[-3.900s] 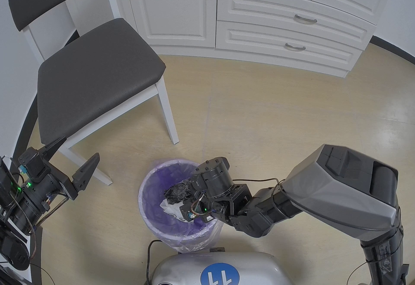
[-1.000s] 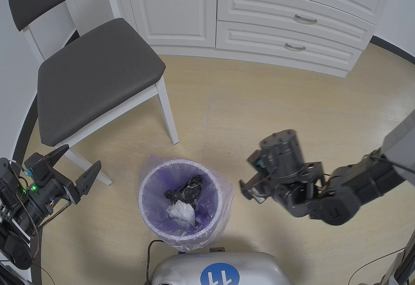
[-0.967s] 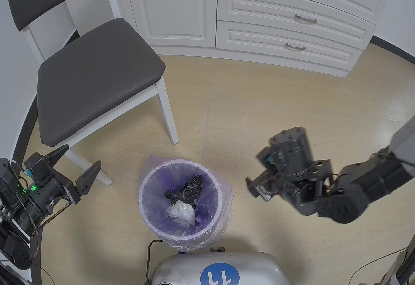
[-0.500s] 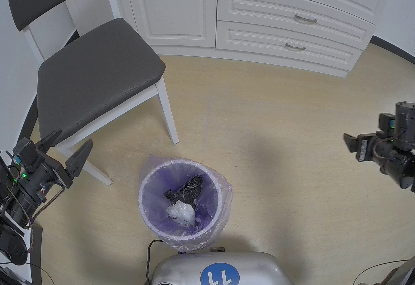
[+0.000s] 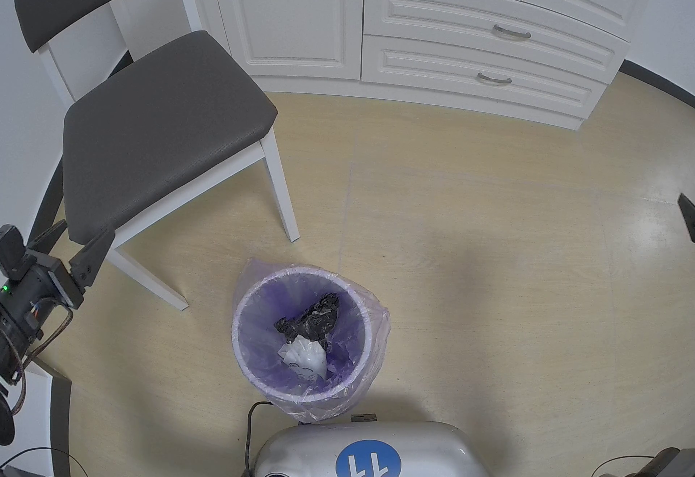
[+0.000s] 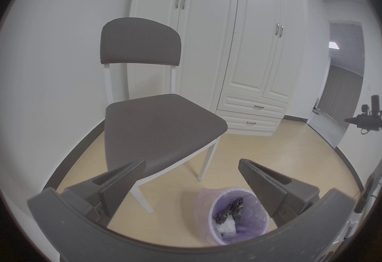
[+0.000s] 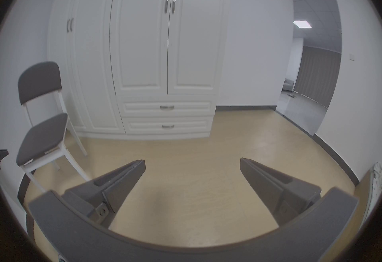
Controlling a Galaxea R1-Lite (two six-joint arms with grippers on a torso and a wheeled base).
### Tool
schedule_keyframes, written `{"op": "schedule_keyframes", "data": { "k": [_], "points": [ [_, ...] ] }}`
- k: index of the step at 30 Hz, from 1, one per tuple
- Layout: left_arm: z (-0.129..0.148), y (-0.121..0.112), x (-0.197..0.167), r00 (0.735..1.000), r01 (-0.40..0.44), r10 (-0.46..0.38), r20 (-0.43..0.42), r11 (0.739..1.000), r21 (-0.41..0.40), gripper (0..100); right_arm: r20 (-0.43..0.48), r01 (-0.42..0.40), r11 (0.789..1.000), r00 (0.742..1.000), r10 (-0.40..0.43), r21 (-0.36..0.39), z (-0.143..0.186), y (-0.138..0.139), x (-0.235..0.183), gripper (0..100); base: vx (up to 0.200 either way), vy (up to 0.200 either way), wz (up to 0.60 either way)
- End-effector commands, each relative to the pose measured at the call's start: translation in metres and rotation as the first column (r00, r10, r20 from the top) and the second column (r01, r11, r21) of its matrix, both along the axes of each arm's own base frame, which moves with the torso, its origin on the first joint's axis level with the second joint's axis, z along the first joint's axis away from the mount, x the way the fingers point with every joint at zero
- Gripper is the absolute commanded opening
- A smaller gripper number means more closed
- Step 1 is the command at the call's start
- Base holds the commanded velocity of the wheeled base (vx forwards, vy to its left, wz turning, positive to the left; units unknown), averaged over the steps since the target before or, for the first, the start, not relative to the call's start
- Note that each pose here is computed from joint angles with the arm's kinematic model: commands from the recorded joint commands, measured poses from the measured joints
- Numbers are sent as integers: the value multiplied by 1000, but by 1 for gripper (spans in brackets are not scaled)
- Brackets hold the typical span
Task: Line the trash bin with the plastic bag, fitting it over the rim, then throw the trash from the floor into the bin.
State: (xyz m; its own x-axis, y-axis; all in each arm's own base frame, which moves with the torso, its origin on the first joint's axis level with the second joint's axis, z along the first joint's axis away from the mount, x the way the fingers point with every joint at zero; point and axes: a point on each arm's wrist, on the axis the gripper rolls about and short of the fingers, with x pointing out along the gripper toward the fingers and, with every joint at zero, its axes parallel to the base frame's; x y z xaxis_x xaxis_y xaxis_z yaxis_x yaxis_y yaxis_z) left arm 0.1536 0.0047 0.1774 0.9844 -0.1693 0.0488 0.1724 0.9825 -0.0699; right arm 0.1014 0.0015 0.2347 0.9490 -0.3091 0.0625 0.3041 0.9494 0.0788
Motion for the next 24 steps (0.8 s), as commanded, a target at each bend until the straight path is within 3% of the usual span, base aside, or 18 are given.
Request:
{"op": "schedule_keyframes", "data": {
  "k": [1,11,20,24],
  "points": [
    [22,-2,-70,992,-38,42,120,999,-31,100,223,40,999,974,-34,-25,-13,-9,-86,100,0,0,0],
    [17,-7,-143,984,-101,107,145,994,-49,100,227,40,999,973,-33,-27,-53,-13,-160,100,0,0,0],
    [20,-10,-188,979,-111,125,159,989,-97,100,222,75,997,973,-67,-28,-70,-10,-171,100,0,0,0],
    [2,-11,-215,988,-93,104,115,991,-101,100,215,65,997,975,-56,-36,-71,-10,-169,100,0,0,0]
  ]
}}
